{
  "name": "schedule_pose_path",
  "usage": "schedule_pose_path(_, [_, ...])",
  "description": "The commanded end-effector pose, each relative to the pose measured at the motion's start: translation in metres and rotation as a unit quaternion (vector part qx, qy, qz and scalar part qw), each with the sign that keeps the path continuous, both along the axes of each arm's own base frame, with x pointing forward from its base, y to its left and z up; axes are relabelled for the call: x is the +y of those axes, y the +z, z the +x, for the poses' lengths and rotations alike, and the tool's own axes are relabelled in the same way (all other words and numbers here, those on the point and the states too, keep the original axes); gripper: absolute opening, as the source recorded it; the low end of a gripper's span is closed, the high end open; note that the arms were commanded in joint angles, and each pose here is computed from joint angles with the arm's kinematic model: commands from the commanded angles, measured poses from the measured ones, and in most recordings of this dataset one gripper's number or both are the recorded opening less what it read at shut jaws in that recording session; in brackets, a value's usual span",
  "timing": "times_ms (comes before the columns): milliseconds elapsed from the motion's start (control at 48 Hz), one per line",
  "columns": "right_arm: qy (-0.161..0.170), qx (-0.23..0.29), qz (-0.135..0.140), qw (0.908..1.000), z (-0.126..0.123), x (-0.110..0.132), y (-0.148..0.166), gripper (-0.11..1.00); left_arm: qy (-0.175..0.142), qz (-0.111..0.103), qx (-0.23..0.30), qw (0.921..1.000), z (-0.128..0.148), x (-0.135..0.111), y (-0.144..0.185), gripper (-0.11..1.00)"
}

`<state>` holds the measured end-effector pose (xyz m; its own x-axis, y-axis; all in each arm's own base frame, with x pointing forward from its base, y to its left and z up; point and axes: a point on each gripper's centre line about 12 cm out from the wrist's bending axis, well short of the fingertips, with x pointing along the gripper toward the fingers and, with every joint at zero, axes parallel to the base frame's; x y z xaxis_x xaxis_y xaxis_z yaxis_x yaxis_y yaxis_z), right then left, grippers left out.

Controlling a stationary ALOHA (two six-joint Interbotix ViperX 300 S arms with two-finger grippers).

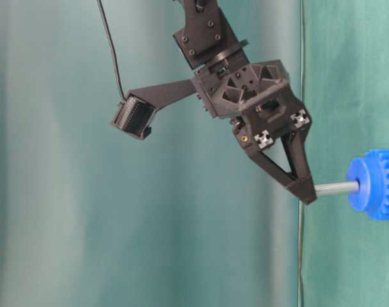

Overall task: Insert the shaft placed at a random location into the center hole of the small gear at another random location.
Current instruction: 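Align the held shaft over the blue gear's center hole and lower it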

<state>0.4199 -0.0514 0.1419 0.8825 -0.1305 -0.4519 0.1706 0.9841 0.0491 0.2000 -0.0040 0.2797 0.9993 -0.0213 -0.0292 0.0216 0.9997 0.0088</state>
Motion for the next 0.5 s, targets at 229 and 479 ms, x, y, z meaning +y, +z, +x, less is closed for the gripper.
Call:
schedule_pose_path(229, [-0.005,-0.028,-0.002,0.9996,-0.001,-0.003,0.024,0.13,-0.001,0.0,-0.01,0.9999,0.003,0.0,0.008,0.0])
schedule_pose_path(479, [-0.002,-0.045,-0.008,0.999,-0.004,-0.003,0.037,0.13,-0.001,0.0,-0.01,0.9999,0.003,0.0,0.008,0.0])
